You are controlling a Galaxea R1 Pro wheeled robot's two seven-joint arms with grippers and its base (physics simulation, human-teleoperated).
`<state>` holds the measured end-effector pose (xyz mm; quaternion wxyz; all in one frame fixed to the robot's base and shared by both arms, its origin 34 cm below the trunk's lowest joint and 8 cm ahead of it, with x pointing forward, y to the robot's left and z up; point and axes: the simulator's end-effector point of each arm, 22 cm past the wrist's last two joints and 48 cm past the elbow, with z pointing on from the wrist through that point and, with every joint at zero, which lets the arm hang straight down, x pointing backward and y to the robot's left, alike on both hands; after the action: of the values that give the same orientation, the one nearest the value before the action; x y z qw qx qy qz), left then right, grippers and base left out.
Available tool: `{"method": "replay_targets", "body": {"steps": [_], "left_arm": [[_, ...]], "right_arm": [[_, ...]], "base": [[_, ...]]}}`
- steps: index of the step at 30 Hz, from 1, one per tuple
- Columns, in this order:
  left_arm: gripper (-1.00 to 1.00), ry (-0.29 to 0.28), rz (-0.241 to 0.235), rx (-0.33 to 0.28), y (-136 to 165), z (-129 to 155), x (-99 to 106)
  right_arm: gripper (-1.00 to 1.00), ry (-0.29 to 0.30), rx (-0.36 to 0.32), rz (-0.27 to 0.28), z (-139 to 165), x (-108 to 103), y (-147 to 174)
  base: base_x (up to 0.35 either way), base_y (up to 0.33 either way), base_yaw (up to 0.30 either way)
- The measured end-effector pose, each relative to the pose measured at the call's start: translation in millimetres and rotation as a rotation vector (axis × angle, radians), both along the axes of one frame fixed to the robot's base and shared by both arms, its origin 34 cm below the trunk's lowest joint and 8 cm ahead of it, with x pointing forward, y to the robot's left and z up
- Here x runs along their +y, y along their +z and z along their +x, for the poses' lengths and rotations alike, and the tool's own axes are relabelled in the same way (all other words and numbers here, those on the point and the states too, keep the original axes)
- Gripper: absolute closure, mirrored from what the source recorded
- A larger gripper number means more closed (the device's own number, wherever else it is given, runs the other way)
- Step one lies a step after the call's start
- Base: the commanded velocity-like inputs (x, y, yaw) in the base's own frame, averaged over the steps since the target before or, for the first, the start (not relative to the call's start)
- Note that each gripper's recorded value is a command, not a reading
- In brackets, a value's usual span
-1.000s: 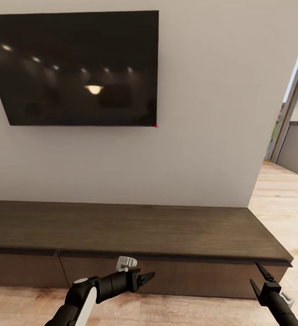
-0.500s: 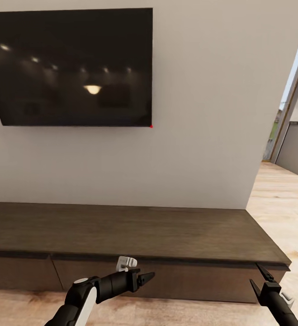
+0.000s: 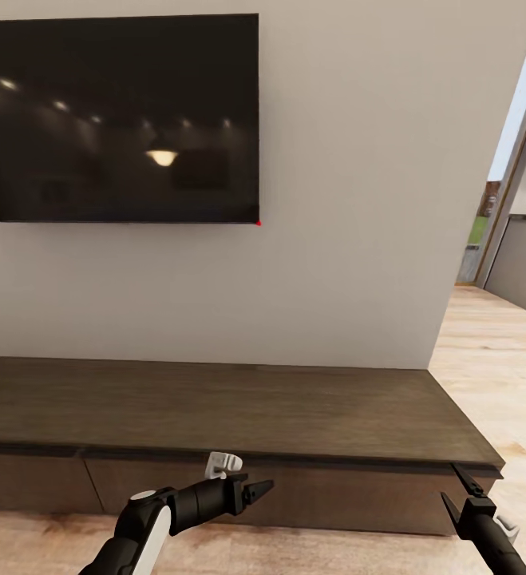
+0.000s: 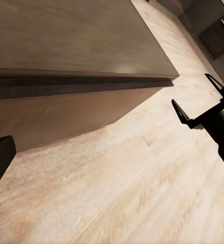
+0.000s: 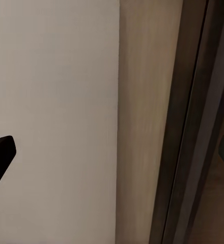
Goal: Place each of the two pumpkins and all three candles from the living room inside a cabinet in the living room (use any cabinet), then make sure every cabinet is closed, and position the cauldron so it is next to a table in the living room.
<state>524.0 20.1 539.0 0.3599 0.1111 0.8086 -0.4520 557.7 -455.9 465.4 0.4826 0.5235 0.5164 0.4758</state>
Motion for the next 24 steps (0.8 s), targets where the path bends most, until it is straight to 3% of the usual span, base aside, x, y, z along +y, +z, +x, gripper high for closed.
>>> {"method": "replay_targets", "body": {"steps": [10,24], "left_arm": [[-1.00,0.000,-0.002,0.000,0,0,0],[-1.00,-0.001,-0.002,0.000,-22,-6,0]], "right_arm": [[-1.00,0.000,0.000,0.000,0,0,0],[-1.00,0.000,0.000,-0.002,-6,-1,-22]], "base": [[0.000,-0.001,0.000],[0.000,0.000,0.000]]}}
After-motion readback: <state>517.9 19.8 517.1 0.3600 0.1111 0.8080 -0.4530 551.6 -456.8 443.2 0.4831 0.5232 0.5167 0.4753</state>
